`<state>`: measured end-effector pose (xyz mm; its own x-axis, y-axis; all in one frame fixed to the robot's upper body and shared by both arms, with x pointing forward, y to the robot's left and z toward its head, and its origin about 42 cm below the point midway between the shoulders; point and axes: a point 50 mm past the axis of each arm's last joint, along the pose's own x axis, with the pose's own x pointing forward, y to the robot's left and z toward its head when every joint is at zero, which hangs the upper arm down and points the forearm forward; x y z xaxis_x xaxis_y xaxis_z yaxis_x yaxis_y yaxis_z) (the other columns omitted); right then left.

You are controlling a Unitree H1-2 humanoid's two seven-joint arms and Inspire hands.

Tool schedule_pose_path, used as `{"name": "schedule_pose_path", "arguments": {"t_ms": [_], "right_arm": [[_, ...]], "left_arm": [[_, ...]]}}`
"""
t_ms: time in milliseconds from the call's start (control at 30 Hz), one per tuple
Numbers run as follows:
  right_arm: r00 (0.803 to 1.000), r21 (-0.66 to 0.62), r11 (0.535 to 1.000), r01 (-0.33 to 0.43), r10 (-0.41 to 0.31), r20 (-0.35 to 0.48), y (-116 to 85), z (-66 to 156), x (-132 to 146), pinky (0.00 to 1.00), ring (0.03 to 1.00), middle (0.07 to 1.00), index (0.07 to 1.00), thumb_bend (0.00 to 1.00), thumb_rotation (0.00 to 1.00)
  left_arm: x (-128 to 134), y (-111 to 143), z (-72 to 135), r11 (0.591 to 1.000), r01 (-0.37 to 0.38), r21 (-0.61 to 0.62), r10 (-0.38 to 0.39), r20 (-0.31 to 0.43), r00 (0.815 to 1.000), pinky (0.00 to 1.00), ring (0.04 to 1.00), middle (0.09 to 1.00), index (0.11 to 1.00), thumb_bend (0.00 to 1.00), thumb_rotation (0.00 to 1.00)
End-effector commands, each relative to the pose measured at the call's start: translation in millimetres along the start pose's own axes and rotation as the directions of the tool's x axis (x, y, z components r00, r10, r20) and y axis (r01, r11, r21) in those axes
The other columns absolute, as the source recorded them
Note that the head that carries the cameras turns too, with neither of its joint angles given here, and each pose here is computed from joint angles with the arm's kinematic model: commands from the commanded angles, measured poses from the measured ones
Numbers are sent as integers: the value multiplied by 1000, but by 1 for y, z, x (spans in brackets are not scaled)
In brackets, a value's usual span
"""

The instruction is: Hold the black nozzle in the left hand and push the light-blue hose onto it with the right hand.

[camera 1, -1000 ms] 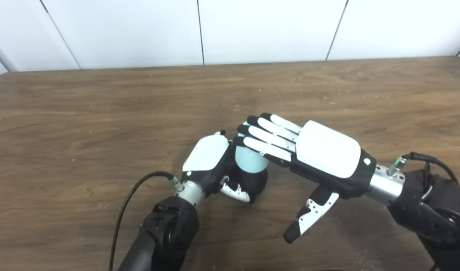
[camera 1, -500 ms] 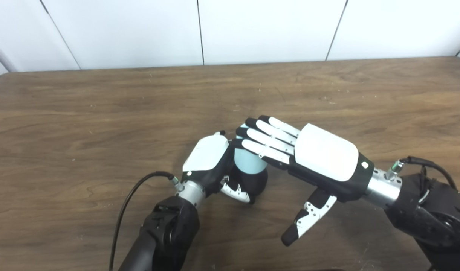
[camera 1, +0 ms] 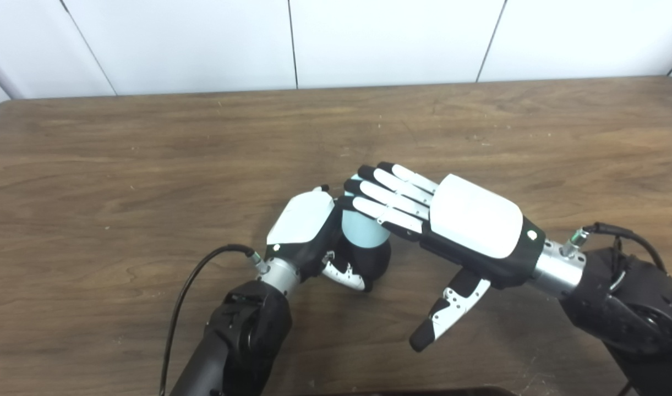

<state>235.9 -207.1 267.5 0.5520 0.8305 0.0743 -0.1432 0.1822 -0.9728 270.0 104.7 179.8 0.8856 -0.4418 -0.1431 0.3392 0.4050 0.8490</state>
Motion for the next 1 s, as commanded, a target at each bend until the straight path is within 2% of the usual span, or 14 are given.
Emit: {"name": "schedule_pose_path", "arguments": {"t_ms": [0, 333, 700, 967], "right_arm": [[982, 40, 981, -187, 188, -23, 16, -3, -6, 1000, 1000, 998, 967, 677, 1000], [986, 65, 984, -168, 169, -10, -2, 0, 2, 995, 958, 942, 917, 688, 1000], [990, 38, 990, -138, 138, 3, -9, 2, 3, 976, 943, 935, 910, 695, 1000], [1000, -2, 1000, -18, 18, 24, -35, 8, 2, 976, 956, 942, 919, 681, 1000]], "left_arm": [[-2, -14, 0, 995, 99, -21, -99, -13, 995, 1000, 687, 546, 450, 514, 0], [-1, -17, 2, 993, 107, -42, -108, -7, 994, 1000, 687, 545, 450, 514, 0], [0, -16, 2, 993, 112, -45, -112, -2, 994, 1000, 686, 540, 457, 516, 0], [1, -17, 1, 992, 113, -48, -114, -10, 993, 1000, 705, 541, 450, 515, 0]]}}
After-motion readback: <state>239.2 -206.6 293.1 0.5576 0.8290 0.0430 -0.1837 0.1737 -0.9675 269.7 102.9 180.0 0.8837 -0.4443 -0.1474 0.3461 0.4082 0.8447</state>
